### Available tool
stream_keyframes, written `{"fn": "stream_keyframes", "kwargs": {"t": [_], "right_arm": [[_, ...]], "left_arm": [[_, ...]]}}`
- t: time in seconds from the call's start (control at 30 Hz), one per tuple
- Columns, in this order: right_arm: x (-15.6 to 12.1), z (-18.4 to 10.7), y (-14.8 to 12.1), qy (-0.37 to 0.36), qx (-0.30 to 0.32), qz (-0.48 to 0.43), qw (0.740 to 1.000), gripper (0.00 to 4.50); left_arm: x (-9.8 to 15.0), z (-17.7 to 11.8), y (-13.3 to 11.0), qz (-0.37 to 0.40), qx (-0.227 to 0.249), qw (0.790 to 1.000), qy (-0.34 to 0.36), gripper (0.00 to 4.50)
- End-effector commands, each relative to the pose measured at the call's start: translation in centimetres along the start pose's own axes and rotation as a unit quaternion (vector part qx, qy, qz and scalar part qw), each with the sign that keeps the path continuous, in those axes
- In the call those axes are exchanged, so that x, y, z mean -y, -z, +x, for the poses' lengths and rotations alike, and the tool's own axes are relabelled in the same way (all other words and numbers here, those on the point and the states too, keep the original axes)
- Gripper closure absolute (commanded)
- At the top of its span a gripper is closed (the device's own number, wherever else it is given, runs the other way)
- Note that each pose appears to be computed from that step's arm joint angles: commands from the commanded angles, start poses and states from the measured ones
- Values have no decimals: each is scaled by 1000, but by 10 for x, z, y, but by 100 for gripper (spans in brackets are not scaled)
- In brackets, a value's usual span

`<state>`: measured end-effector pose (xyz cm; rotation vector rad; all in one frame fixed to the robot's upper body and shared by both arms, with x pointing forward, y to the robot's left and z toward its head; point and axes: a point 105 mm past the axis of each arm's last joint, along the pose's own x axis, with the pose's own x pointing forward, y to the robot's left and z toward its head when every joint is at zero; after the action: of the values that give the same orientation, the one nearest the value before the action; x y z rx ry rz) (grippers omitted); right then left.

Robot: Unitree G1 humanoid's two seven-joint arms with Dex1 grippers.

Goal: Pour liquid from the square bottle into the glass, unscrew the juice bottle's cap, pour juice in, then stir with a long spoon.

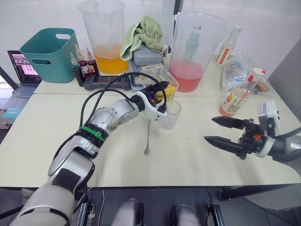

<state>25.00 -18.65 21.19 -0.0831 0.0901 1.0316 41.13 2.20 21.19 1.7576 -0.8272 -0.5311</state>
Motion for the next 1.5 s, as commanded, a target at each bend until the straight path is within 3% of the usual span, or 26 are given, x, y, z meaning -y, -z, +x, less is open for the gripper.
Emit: {"fn": "stream_keyframes", "kwargs": {"t": [0.03, 1.13, 1.27, 1.5], "right_arm": [[-3, -2, -9, -4, 4, -20, 1000, 0], [1, -4, -5, -10, 3, -18, 1000, 0], [1, -4, -5, -13, 3, -19, 1000, 0], [2, -2, -5, -19, 2, -20, 1000, 0]], "left_arm": [[-46, 4, 5, 32, 0, 997, -75, 171], [-50, 3, 5, 64, 0, 995, -82, 171], [-51, 3, 3, 42, 3, 995, -85, 171], [-49, 0, 15, -71, -25, 993, -87, 171]]}}
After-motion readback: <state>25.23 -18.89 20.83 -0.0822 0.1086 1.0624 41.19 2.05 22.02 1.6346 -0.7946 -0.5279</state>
